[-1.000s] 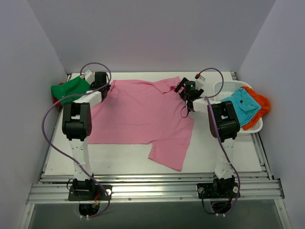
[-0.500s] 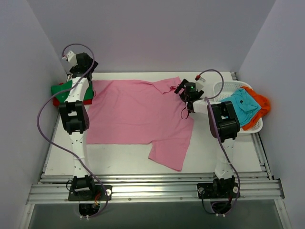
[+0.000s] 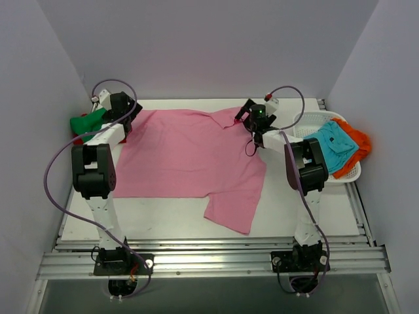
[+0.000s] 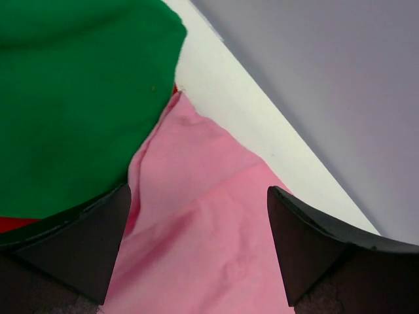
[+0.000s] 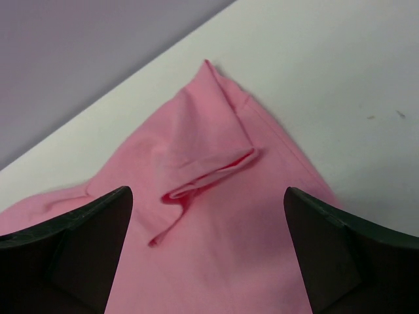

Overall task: Fold and stack the t-shirts
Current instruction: Flatten the tshirt out

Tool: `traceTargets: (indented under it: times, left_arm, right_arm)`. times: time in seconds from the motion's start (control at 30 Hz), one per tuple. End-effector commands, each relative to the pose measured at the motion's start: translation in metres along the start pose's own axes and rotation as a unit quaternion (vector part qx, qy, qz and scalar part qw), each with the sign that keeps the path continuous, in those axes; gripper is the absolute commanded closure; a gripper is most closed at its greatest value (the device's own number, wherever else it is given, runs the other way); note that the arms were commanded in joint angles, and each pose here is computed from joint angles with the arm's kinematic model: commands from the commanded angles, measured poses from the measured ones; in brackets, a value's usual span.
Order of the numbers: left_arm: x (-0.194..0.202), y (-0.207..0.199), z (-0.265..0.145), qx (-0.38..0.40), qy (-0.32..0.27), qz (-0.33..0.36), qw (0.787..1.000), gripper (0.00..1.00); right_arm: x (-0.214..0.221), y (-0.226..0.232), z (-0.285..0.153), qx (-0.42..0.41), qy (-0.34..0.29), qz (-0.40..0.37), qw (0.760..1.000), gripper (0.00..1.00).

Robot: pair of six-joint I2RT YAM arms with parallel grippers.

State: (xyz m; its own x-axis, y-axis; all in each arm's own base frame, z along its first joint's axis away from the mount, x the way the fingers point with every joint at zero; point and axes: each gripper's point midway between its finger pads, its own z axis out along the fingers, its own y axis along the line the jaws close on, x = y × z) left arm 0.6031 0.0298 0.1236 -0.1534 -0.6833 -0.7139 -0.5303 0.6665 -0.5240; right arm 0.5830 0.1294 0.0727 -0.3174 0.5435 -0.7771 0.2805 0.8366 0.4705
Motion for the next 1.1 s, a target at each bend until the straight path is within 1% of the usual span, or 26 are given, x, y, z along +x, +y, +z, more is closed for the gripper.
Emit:
traceTargets:
  times: [0.0,0.07,0.1,0.2,0.33,0.43,0.47,0.53,0.57,0.63,0.67,0.77,0.9,1.07]
  left_arm:
    - [-0.015,-0.045,-0.021,0.068,-0.046,0.004,0.997,0.06]
    - [0.0,-0.044,-0.015,0.065,-0.033,0.01,0.997,0.06]
    - [0.014,-0.038,-0.006,0.058,-0.021,0.014,0.998,0.06]
    - [0.033,-0.038,0.005,0.053,-0.003,0.02,0.998,0.06]
    - [0.047,-0.039,0.014,0.054,0.004,0.03,0.998,0.06]
    - [0.057,-0.029,0.022,0.043,0.007,0.037,0.998,0.06]
    - [0.067,-0.022,0.028,0.036,0.012,0.041,0.998,0.06]
    - [0.07,-0.025,0.031,0.045,0.016,0.043,0.998,0.06]
    - [0.077,-0.028,0.03,0.037,0.014,0.053,0.998,0.06]
    - [0.077,-0.031,0.03,0.02,-0.002,0.071,0.997,0.06]
    - [0.085,-0.031,0.031,0.015,0.005,0.075,0.997,0.06]
    - [0.086,-0.044,0.033,0.021,-0.002,0.085,0.996,0.06]
    - [0.087,-0.048,0.036,0.025,0.005,0.086,0.996,0.06]
    - [0.086,-0.048,0.031,0.038,-0.004,0.081,0.996,0.06]
  right_arm:
    - [-0.026,0.054,-0.017,-0.042,-0.024,0.004,0.999,0.05]
    - [-0.027,0.072,-0.021,-0.054,-0.029,0.001,0.998,0.05]
    - [-0.023,0.074,-0.021,-0.053,-0.024,-0.002,0.998,0.05]
    - [-0.014,0.086,-0.016,-0.059,-0.013,0.0,0.998,0.05]
    - [-0.001,0.089,-0.008,-0.062,-0.003,0.007,0.998,0.05]
    - [0.006,0.092,-0.003,-0.061,0.002,0.007,0.998,0.05]
    - [0.007,0.092,-0.001,-0.059,0.002,0.006,0.998,0.05]
    - [0.01,0.095,0.001,-0.059,0.002,0.002,0.998,0.05]
    - [0.013,0.093,0.002,-0.055,0.003,0.001,0.998,0.05]
    - [0.015,0.092,0.002,-0.051,0.003,0.001,0.999,0.05]
    - [0.017,0.09,0.002,-0.048,0.004,0.001,0.999,0.05]
    - [0.022,0.083,0.002,-0.041,0.004,0.0,0.999,0.05]
    - [0.03,0.077,0.008,-0.035,0.008,-0.001,0.999,0.05]
    - [0.03,0.079,0.02,-0.034,0.007,-0.002,0.999,0.05]
